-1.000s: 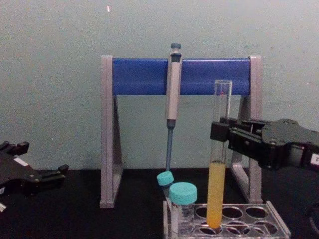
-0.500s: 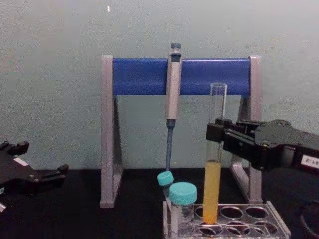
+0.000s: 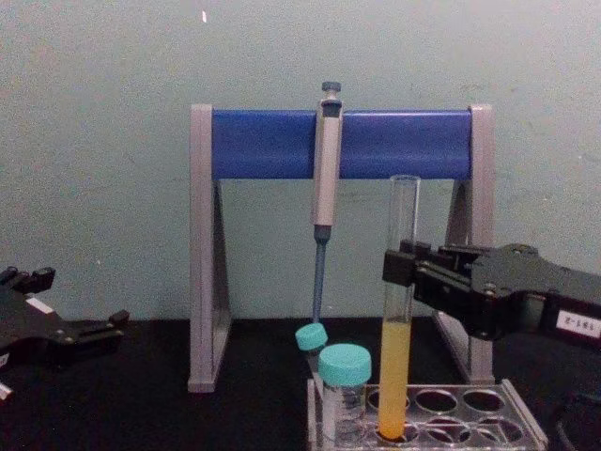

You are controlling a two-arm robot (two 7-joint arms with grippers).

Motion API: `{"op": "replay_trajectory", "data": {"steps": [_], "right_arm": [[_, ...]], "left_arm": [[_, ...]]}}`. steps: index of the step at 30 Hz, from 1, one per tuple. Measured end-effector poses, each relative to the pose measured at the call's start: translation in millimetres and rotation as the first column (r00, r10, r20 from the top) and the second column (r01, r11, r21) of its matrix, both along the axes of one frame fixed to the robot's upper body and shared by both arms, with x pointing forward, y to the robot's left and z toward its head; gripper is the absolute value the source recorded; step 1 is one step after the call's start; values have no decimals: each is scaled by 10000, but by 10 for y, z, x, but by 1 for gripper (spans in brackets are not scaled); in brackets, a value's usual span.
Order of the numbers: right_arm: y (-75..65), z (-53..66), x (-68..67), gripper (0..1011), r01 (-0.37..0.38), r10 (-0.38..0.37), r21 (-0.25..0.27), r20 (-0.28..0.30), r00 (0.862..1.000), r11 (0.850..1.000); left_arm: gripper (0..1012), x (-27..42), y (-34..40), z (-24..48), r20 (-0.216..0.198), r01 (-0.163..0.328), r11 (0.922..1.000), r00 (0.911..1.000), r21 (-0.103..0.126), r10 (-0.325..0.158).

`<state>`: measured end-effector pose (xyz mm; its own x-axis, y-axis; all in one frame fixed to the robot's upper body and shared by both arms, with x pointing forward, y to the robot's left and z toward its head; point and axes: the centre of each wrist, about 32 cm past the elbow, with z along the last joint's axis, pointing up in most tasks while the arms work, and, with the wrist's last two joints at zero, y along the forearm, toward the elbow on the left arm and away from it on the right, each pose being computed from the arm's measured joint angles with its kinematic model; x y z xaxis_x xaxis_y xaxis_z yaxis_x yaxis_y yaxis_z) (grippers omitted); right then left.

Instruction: Pick up the test tube from the test tube rack, shake it, then place it back into the test tube rack.

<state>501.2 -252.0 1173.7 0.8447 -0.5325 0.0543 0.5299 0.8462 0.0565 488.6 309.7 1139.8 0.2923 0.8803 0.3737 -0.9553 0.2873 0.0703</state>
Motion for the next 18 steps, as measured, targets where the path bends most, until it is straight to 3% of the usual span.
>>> {"op": "replay_trajectory", "data": {"steps": [18], "right_arm": [[22, -168, -13, 221, 153, -151, 45, -428, 9990, 9999]], "left_arm": [[1001, 0, 0, 0, 0, 0, 10000, 10000, 0, 0]]}}
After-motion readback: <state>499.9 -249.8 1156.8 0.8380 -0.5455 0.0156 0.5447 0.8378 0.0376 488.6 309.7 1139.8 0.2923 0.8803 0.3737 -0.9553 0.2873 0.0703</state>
